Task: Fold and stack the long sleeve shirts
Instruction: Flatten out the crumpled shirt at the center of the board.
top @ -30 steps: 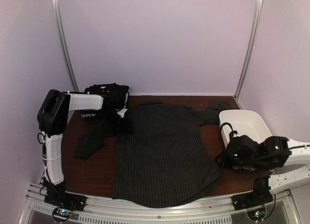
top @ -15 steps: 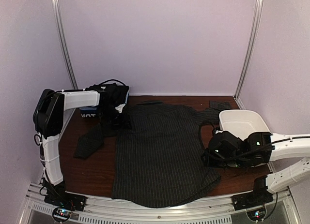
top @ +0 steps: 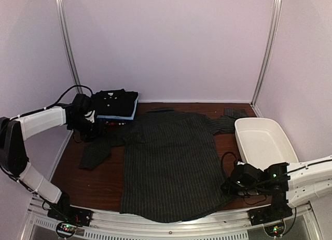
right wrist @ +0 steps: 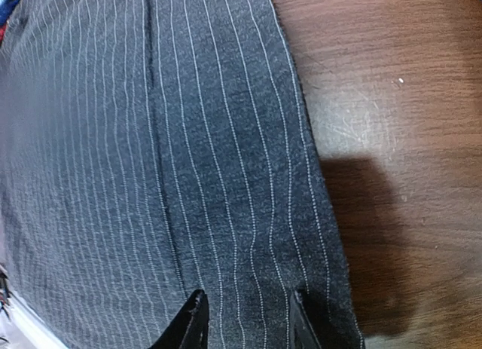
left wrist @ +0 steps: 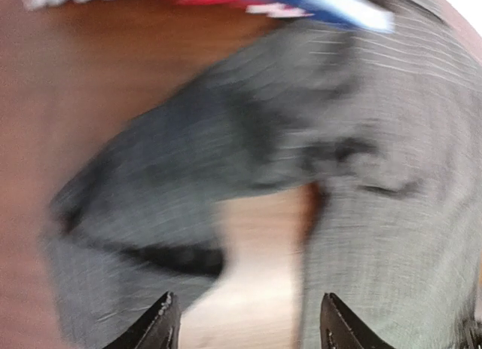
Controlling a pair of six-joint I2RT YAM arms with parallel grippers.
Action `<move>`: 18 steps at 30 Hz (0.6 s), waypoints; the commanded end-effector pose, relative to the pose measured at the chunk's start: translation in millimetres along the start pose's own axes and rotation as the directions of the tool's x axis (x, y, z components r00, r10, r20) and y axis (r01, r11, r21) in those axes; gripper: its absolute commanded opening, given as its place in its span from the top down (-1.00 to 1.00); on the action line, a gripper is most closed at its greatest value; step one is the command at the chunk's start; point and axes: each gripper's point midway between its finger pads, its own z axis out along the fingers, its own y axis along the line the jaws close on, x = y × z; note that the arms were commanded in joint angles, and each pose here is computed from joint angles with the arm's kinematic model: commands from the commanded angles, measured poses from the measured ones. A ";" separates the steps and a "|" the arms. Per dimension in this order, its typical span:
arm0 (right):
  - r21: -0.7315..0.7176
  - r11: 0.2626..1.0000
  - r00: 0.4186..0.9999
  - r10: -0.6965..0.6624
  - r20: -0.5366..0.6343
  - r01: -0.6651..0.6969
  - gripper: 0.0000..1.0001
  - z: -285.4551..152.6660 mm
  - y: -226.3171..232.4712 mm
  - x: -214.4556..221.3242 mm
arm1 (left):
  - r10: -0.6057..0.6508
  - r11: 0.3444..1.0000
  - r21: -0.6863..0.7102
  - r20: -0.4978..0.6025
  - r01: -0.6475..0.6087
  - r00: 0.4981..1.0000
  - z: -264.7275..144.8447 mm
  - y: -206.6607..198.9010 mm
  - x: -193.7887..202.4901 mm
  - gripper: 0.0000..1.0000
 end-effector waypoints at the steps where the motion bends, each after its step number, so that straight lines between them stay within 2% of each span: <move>1: -0.046 0.994 0.995 0.100 0.028 -0.098 0.23 -5.7 3.8 -7.6 | -0.160 0.980 -0.100 0.089 0.169 0.983 -11.0 59.1 10.0 -0.29; 5: -0.084 0.991 0.991 0.109 0.075 -0.102 0.22 -20.2 9.9 -21.0 | -0.236 0.939 -0.217 0.154 0.266 0.959 -23.3 101.8 22.1 -0.32; 9: -0.150 0.988 0.989 0.058 0.133 -0.038 0.13 -40.1 35.7 -40.4 | -0.318 0.897 -0.245 0.222 0.368 0.922 -33.5 132.3 25.4 -0.36; 15: -0.102 0.980 0.967 -0.147 0.207 0.171 0.00 -54.2 73.8 -64.4 | -0.432 0.848 -0.215 0.245 0.483 0.868 -28.6 151.3 17.3 -0.36; 18: -0.060 0.964 0.944 -0.238 0.227 0.257 -0.05 -54.9 91.9 -74.1 | -0.531 0.787 -0.201 0.264 0.584 0.806 -23.5 154.7 15.2 -0.35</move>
